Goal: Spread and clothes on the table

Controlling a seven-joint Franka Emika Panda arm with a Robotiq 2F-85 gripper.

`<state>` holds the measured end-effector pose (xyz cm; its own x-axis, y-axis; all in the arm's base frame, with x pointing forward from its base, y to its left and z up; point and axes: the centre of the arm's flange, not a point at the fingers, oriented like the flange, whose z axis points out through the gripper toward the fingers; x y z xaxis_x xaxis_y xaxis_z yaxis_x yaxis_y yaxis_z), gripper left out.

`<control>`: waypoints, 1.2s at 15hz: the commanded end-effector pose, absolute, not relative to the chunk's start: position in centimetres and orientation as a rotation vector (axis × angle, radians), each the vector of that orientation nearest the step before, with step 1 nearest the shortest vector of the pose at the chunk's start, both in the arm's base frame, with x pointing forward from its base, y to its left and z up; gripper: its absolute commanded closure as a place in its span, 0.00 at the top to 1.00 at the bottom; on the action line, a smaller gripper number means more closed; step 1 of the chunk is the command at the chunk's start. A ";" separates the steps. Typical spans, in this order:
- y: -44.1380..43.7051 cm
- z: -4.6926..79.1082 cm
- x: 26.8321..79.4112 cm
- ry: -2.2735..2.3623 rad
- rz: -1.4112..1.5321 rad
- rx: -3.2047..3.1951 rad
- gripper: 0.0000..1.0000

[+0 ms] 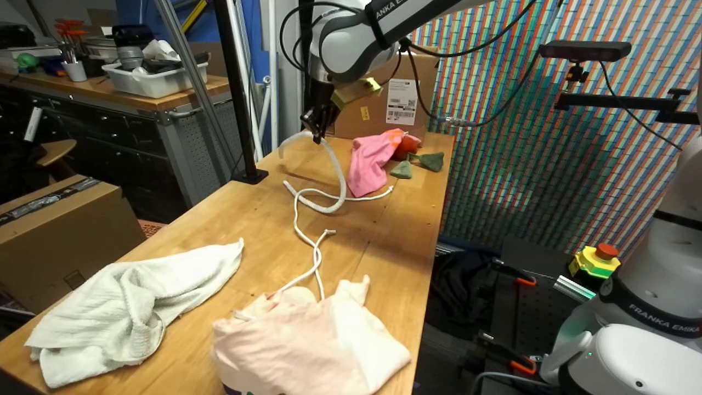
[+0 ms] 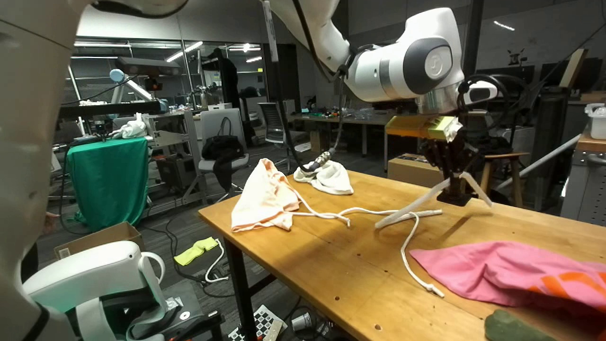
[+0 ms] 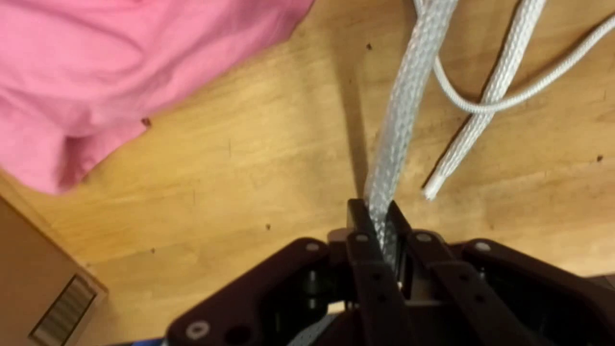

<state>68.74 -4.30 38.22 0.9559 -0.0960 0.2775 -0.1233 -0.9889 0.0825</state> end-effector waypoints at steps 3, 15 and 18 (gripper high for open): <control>-4.2 44.9 67.2 -0.367 0.805 2.858 0.09; -6.4 56.8 65.1 -0.756 1.253 2.553 0.08; -6.7 60.5 63.8 -0.823 1.342 2.501 0.08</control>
